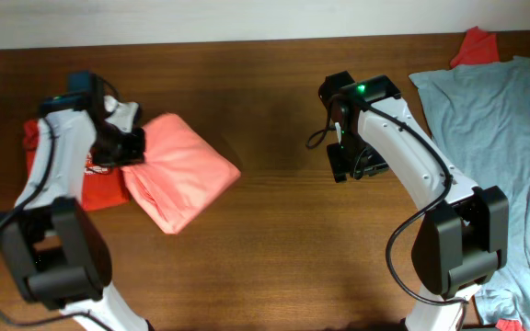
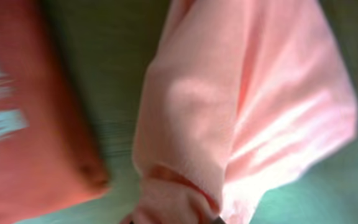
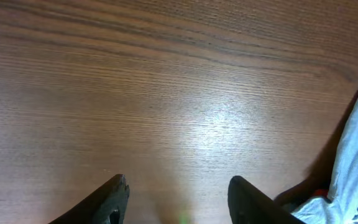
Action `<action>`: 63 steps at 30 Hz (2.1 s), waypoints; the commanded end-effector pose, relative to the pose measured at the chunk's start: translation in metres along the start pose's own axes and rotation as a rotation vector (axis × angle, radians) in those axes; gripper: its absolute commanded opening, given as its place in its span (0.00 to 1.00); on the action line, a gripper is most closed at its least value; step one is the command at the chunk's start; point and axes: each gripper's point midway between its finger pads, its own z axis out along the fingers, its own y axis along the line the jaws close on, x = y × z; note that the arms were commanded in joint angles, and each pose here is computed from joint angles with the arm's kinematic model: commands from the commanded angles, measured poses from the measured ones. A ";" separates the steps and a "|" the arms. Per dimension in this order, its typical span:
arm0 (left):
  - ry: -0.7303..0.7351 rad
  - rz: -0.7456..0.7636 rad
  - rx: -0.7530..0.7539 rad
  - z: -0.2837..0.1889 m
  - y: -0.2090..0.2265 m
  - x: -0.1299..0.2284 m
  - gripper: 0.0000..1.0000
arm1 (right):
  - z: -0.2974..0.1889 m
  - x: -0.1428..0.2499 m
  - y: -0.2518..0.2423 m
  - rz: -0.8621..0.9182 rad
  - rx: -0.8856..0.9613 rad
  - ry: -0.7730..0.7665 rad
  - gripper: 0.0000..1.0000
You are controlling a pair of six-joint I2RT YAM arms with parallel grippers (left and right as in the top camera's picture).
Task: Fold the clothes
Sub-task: 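Drag the folded pink shirt left onto the red shirt with the left gripper, then release the pink shirt and press it flat on the red shirt with the left gripper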
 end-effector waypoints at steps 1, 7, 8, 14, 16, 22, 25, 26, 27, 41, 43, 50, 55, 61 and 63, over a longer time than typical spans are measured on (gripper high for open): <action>-0.070 -0.111 -0.130 -0.022 0.040 -0.005 0.01 | -0.009 -0.003 -0.006 0.008 0.021 -0.034 0.57; -0.178 -0.227 -0.178 -0.035 0.091 -0.017 0.00 | -0.009 -0.002 -0.007 0.008 0.022 -0.029 0.57; -0.202 -0.245 -0.186 -0.038 0.100 -0.020 0.00 | -0.009 -0.002 -0.007 0.007 0.022 -0.028 0.56; -0.296 -0.302 -0.220 -0.051 0.134 -0.030 0.00 | -0.009 -0.002 -0.007 0.007 0.022 -0.028 0.57; -0.314 -0.316 -0.228 -0.054 0.142 -0.031 0.01 | -0.009 -0.002 -0.007 0.008 0.022 -0.029 0.57; -0.363 -0.407 -0.246 -0.064 0.169 -0.028 0.00 | -0.009 -0.002 -0.007 0.007 0.022 -0.029 0.57; -0.378 -0.443 -0.258 -0.069 0.184 -0.023 0.01 | -0.009 -0.002 -0.007 0.008 0.022 -0.029 0.57; -0.381 -0.462 -0.261 -0.070 0.189 -0.020 0.00 | -0.009 -0.002 -0.007 0.008 0.022 -0.029 0.57; -0.385 -0.481 -0.264 -0.072 0.194 -0.018 0.01 | -0.009 -0.002 -0.007 0.008 0.022 -0.029 0.57; -0.477 -0.576 -0.148 -0.083 0.208 -0.021 0.01 | -0.009 -0.002 -0.007 0.008 0.022 -0.030 0.57; -0.502 -0.536 -0.107 -0.087 0.201 -0.029 0.01 | -0.009 -0.002 -0.007 0.008 0.022 -0.030 0.57; -0.607 -0.500 -0.140 -0.139 0.198 -0.045 0.01 | -0.009 -0.002 -0.007 0.008 0.022 -0.030 0.57; -0.629 -0.514 -0.231 -0.162 0.204 -0.039 0.00 | -0.009 -0.002 -0.007 0.008 0.022 -0.030 0.57; -0.524 -0.569 -0.309 -0.137 0.218 -0.017 0.00 | -0.009 -0.002 -0.007 0.008 0.022 -0.029 0.57; -0.517 -0.572 -0.312 -0.135 0.219 -0.016 0.01 | -0.009 -0.002 -0.007 0.007 0.022 -0.029 0.57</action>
